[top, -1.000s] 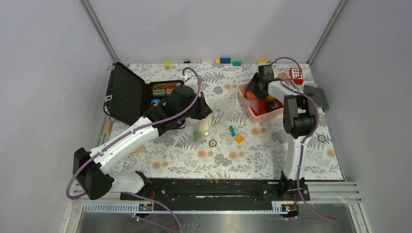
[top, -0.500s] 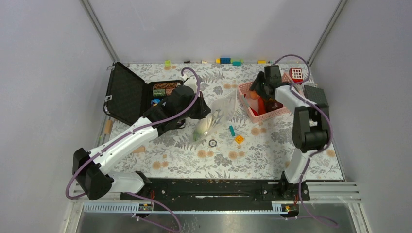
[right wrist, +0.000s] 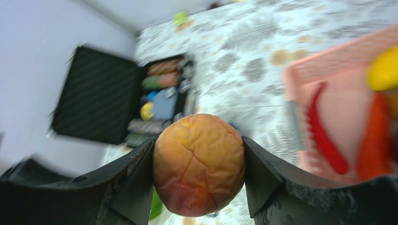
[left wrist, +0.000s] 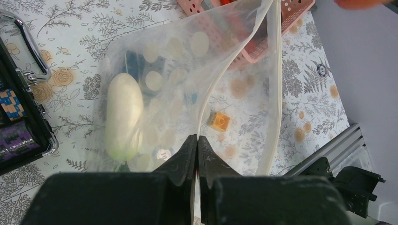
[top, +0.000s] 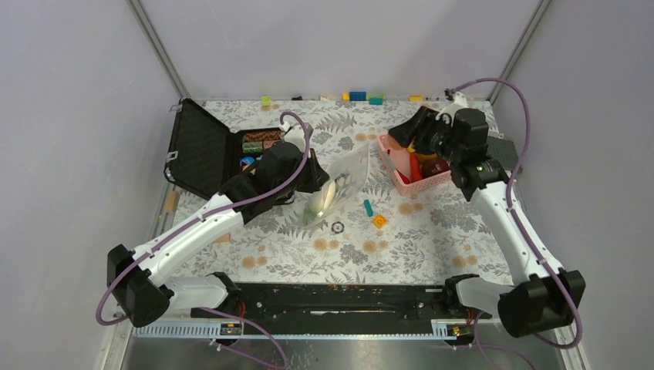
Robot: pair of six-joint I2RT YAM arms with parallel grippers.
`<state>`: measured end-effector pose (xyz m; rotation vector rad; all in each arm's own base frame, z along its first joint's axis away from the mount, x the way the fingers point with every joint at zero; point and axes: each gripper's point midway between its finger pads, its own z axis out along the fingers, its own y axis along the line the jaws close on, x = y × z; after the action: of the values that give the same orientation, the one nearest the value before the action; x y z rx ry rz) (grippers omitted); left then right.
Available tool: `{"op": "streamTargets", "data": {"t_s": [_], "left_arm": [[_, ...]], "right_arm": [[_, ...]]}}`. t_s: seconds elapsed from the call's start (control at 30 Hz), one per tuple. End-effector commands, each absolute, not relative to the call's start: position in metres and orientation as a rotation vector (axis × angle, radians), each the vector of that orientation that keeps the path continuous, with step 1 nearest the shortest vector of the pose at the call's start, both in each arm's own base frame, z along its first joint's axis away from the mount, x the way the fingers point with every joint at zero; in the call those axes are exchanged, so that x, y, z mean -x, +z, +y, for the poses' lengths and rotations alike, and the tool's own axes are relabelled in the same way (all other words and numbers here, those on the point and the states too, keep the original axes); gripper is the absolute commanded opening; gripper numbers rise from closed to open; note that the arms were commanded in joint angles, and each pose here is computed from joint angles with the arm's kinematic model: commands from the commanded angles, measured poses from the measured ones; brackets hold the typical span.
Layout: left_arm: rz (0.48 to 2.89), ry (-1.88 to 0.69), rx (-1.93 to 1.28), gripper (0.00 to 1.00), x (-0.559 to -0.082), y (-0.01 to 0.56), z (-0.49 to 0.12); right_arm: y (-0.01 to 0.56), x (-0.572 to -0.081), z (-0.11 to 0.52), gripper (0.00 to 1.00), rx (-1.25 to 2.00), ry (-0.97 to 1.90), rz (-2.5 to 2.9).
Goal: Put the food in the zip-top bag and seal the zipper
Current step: Pick up the fake fruit from the bin.
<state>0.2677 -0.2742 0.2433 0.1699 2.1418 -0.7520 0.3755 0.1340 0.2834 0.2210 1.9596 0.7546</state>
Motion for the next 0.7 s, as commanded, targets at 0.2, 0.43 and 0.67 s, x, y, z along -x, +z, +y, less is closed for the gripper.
{"op": "streamTargets", "data": {"t_s": [0.2, 0.43, 0.67], "left_arm": [[2.027, -0.754, -0.135, 0.0, -0.275, 0.27, -0.267], [1.992, -0.767, -0.137, 0.0, -0.277, 0.278, -0.268], [1.949, -0.836, -0.168, 0.0, -0.269, 0.281, -0.272]], "right_arm": [[0.331, -0.26, 0.26, 0.37, 0.379, 1.119, 1.839], [0.305, -0.271, 0.285, 0.37, 0.342, 0.997, 1.886], [0.275, -0.292, 0.285, 0.49, 0.272, 0.832, 1.979]]}}
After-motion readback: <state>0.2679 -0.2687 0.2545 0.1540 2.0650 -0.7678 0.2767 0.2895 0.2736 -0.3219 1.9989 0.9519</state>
